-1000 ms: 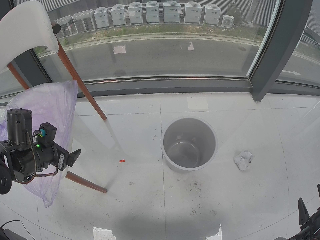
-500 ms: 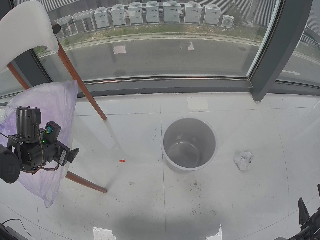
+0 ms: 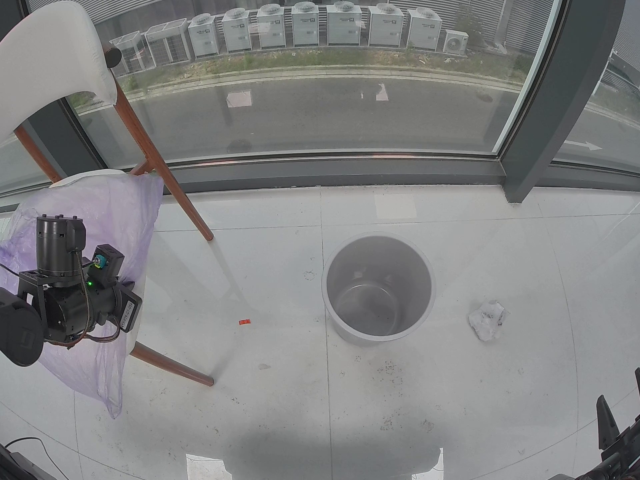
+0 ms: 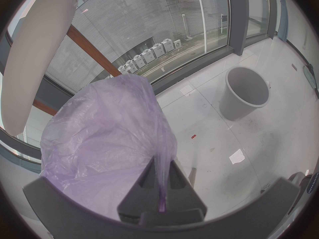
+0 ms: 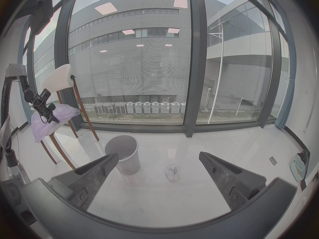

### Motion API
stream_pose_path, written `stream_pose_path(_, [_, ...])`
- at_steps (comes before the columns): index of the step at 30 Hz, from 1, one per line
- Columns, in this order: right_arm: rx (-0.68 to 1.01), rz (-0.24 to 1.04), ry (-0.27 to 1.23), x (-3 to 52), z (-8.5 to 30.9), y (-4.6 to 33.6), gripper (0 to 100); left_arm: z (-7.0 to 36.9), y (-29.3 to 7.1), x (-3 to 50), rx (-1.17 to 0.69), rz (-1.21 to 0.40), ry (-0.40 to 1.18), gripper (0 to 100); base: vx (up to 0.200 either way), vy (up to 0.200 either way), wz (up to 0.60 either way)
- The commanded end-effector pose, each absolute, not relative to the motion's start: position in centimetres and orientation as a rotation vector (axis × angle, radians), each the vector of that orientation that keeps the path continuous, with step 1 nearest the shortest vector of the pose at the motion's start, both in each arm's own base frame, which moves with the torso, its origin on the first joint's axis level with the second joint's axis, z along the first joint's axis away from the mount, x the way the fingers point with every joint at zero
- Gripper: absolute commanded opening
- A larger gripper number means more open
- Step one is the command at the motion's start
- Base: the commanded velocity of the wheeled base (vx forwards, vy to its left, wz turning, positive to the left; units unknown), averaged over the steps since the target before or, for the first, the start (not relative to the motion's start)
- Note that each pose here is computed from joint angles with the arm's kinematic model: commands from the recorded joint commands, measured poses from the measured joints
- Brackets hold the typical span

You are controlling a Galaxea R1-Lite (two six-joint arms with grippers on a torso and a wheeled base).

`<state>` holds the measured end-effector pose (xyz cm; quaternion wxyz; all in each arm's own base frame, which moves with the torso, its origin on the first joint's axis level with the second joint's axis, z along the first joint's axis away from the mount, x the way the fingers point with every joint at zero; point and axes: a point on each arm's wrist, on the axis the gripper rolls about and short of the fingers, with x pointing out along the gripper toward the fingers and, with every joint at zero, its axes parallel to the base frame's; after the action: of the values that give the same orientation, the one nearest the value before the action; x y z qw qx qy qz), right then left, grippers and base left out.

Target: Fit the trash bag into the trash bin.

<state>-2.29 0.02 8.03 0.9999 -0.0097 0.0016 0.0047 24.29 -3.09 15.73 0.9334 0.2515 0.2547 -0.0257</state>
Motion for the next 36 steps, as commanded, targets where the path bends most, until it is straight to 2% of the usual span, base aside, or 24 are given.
stream_pose_path(1, [-0.02, 0.011, 0.014, -2.2, 7.5, 0.0, 100, 17.6, -2.9, 22.7, 0.494, -0.049, 0.444, 0, 0.0, 0.0, 0.0])
stream_pose_path(6, [-0.02, 0.009, 0.014, -2.2, 7.5, 0.0, 100, 20.2, -2.8, 20.5, 0.385, -0.156, 0.325, 0, 0.0, 0.0, 0.0])
stream_pose_path(7, [-0.02, 0.009, 0.014, -2.2, 7.5, 0.0, 100, 20.9, -2.9, 19.5, 0.251, -0.22, 0.312, 0, 0.0, 0.0, 0.0])
stream_pose_path(8, [-0.02, 0.009, 0.014, -2.2, 7.5, 0.0, 100, 20.9, -2.9, 19.5, 0.251, -0.22, 0.312, 0, 0.0, 0.0, 0.0])
stream_pose_path(10, [-0.02, 0.009, 0.014, -2.2, 7.5, 0.0, 100, 21.6, -3.1, 18.5, 0.022, -0.288, 0.303, 0, 0.0, 0.0, 0.0])
stream_pose_path(14, [-0.02, 0.009, 0.014, -2.2, 7.5, 0.0, 100, 22.9, -3.3, 18.7, -0.157, -0.31, 0.264, 0, 0.0, 0.0, 0.0])
stream_pose_path(18, [-0.02, 0.009, 0.014, -2.2, 7.5, 0.0, 100, 24.2, -4.0, 19.2, -0.172, -0.412, 0.19, 0, 0.0, -0.2, 0.0])
stream_pose_path(24, [-0.018, 0.011, 0.014, -2.2, 7.5, 0.0, 100, 24.8, -5.0, 20.1, -0.176, -0.522, 0.162, 0, 0.0, -0.2, 0.0])
stream_pose_path(26, [-0.018, 0.009, 0.014, -2.2, 7.5, 0.0, 100, 25.3, -6.7, 19.8, -0.18, -0.611, 0.147, 0, 0.0, -0.2, 0.0])
stream_pose_path(36, [-0.018, 0.009, 0.014, -2.2, 7.5, 0.0, 100, 26.9, -11.7, 21.6, -0.223, -0.841, 0.16, 0, 0.0, -0.2, 0.0])
